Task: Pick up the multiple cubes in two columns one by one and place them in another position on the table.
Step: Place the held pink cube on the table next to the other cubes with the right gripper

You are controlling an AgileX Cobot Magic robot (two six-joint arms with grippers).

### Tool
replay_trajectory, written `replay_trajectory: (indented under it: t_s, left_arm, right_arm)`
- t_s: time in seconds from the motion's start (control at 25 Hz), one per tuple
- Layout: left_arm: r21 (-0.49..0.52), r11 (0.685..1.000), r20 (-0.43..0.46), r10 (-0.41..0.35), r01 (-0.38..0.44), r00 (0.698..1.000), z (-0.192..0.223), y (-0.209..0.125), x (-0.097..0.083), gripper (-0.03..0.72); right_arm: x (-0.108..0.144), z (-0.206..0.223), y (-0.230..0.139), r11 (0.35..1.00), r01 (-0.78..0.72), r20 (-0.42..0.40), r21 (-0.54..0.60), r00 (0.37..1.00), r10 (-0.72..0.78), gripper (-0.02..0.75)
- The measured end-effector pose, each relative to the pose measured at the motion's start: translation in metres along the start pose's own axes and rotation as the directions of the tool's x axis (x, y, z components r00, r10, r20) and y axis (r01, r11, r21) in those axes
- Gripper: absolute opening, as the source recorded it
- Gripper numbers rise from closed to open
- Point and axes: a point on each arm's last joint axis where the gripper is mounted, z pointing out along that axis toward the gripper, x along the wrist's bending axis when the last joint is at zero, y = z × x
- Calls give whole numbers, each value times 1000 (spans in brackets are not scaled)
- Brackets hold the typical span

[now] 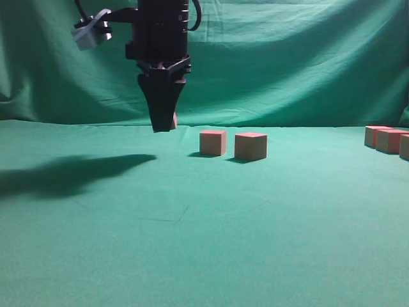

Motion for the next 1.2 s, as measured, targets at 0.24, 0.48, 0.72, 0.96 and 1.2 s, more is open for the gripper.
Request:
replay_trajectory:
  t_s: [0.24,0.48,0.72,0.96,1.2]
  left_arm:
    - [0,1000,0,0,0,1000,0,0,0,0]
    - [0,1000,0,0,0,1000,0,0,0,0]
    - [0,1000,0,0,0,1000,0,0,0,0]
    - [0,1000,0,0,0,1000,0,0,0,0]
    - [0,1000,0,0,0,1000,0,0,0,0]
  right_arm:
    - [-5,2,-8,996,85,-19,-23,996,-85,280]
    - [-4,2,-7,993,114,-25,-36,993,-115,280]
    - [-4,2,-6,993,112,-28,-41,993,-113,280]
    - [-3,4,-6,993,112,-33,-41,993,-113,280]
    - [-1,19,-6,993,113,-57,-27,992,-115,280]
